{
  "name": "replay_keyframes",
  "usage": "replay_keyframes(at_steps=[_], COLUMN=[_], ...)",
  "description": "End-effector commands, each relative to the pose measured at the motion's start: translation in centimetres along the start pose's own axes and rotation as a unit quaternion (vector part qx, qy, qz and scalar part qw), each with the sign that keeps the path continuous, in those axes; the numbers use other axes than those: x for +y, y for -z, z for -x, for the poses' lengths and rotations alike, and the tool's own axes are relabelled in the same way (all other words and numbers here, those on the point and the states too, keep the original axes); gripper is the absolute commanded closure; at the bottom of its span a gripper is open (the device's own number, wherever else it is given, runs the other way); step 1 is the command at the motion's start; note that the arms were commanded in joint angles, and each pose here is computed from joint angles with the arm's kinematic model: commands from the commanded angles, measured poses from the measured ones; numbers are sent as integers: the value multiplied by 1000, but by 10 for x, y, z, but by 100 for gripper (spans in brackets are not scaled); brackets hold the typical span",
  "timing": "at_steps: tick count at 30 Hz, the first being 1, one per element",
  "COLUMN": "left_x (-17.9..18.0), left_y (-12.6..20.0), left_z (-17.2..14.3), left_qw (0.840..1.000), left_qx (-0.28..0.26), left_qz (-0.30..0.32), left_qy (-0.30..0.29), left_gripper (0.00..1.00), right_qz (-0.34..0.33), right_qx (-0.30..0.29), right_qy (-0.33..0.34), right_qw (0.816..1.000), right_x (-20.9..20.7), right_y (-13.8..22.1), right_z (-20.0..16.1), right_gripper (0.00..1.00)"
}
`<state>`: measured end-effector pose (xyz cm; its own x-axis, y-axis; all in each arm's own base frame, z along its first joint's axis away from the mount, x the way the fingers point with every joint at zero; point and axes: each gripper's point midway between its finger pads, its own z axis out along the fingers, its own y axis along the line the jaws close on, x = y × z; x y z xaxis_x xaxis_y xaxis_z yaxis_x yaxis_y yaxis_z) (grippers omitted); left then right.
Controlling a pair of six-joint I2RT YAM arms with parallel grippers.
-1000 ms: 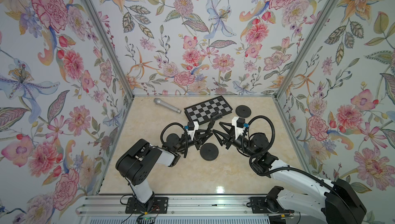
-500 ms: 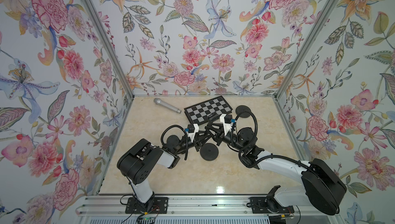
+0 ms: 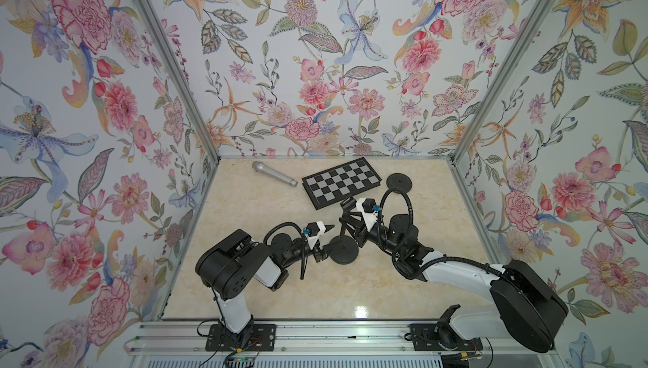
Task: Assemble a microphone stand
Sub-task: Hold the microphone stand pole at the microphone stand base.
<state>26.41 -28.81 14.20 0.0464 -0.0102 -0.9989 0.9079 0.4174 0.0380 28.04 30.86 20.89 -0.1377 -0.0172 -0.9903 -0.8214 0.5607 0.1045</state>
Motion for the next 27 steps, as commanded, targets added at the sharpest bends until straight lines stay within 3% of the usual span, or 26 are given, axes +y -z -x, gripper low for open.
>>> replay_keyframes(at_steps=[1, 8, 27], left_x=[-1, -5, -3], left_y=[12, 17, 14], left_z=[48, 38, 19], left_qw=[989, 988, 989], left_qx=[-96, -81, -57], left_qz=[24, 25, 24], left_qy=[-107, -131, -136], left_gripper=[32, 29, 28], right_qz=[-5, -4, -13], right_qx=[-53, -61, -8], right_qy=[18, 48, 60], right_qw=[998, 997, 998], right_x=[-1, 0, -11], right_y=[2, 2, 1], right_z=[15, -4, -69], right_gripper=[93, 94, 96])
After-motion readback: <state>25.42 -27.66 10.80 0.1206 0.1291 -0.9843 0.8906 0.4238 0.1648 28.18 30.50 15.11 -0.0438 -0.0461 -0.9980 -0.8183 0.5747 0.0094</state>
